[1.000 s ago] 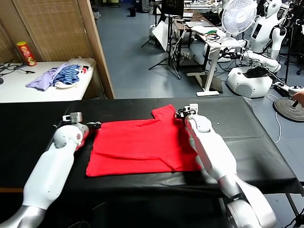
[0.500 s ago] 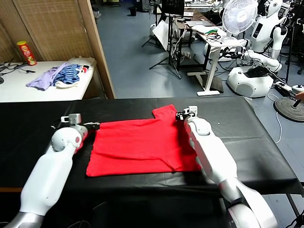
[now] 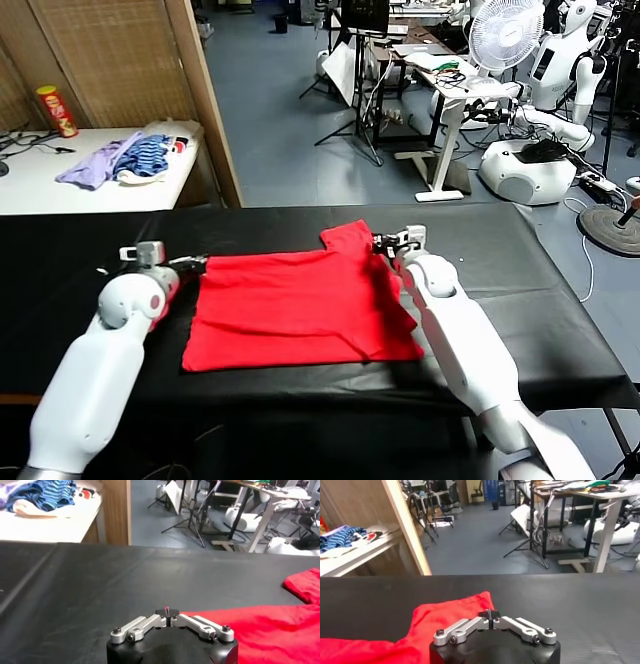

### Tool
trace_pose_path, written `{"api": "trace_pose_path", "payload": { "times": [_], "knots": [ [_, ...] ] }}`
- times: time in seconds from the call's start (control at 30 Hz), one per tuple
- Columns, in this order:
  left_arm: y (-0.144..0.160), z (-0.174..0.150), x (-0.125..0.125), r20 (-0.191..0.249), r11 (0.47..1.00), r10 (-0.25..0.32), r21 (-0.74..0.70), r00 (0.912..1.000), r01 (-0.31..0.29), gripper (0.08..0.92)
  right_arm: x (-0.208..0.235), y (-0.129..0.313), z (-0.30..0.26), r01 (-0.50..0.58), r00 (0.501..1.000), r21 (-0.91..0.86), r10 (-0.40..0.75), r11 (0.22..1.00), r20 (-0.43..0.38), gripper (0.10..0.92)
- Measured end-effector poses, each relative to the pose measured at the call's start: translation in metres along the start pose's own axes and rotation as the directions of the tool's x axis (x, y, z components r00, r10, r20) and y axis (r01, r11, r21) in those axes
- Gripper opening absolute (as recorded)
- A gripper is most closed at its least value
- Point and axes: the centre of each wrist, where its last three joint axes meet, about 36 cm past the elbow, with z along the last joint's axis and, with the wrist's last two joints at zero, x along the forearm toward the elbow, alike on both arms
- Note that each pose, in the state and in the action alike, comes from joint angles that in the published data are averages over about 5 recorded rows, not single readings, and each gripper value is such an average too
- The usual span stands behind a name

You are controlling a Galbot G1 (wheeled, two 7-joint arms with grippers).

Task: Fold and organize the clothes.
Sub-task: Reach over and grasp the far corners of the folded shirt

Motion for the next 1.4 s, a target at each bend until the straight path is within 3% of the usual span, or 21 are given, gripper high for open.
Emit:
{"api": "trace_pose_path", "payload": {
  "times": [0.17, 0.27, 0.37, 0.6, 0.7, 0.83, 1.03, 1.23, 1.4],
  "knots": [
    [-0.002, 0.003, 0.0, -0.001, 1.0, -0.001, -0.004, 1.0, 0.001, 0.128, -0.013, 0.0, 0.0, 0.01, 1.0, -0.005, -0.01, 1.0, -0.025, 0.621],
    [-0.002, 0.005, -0.001, -0.001, 1.0, 0.0, -0.005, 1.0, 0.0, 0.128, -0.02, -0.002, 0.001, 0.014, 0.999, -0.02, -0.015, 1.0, -0.044, 0.703],
    [-0.001, 0.006, -0.002, -0.002, 1.0, -0.002, -0.005, 1.0, 0.002, 0.128, -0.026, -0.004, 0.004, 0.015, 0.998, -0.046, -0.018, 0.999, -0.067, 0.626],
    [0.002, 0.007, -0.005, -0.004, 1.0, -0.009, -0.001, 0.9999, 0.009, 0.128, -0.032, -0.008, 0.01, 0.011, 0.995, -0.09, -0.021, 0.996, -0.101, 0.25],
    [0.003, 0.006, -0.005, -0.004, 1.0, -0.009, 0.0, 1.0, 0.009, 0.128, -0.032, -0.008, 0.011, 0.012, 0.995, -0.092, -0.021, 0.996, -0.099, 0.147],
    [0.003, 0.005, -0.006, -0.002, 1.0, -0.01, 0.001, 1.0, 0.01, 0.128, -0.03, -0.009, 0.012, 0.017, 0.998, -0.085, -0.022, 0.996, -0.064, 0.123],
    [0.004, 0.003, -0.004, 0.007, 1.0, -0.009, 0.001, 0.9999, 0.009, 0.128, -0.012, -0.011, 0.008, 0.044, 0.998, -0.077, -0.04, 0.996, 0.051, 0.123],
    [0.005, 0.002, 0.01, 0.031, 1.0, -0.008, -0.007, 0.9995, 0.009, 0.128, 0.027, -0.013, 0.008, 0.102, 0.987, -0.09, -0.09, 0.991, 0.134, 0.123],
    [0.004, 0.005, 0.029, 0.051, 1.0, 0.003, -0.023, 0.9987, -0.002, 0.128, 0.069, -0.015, 0.016, 0.13, 0.981, -0.074, -0.117, 0.989, 0.154, 0.123]
  ]
}}
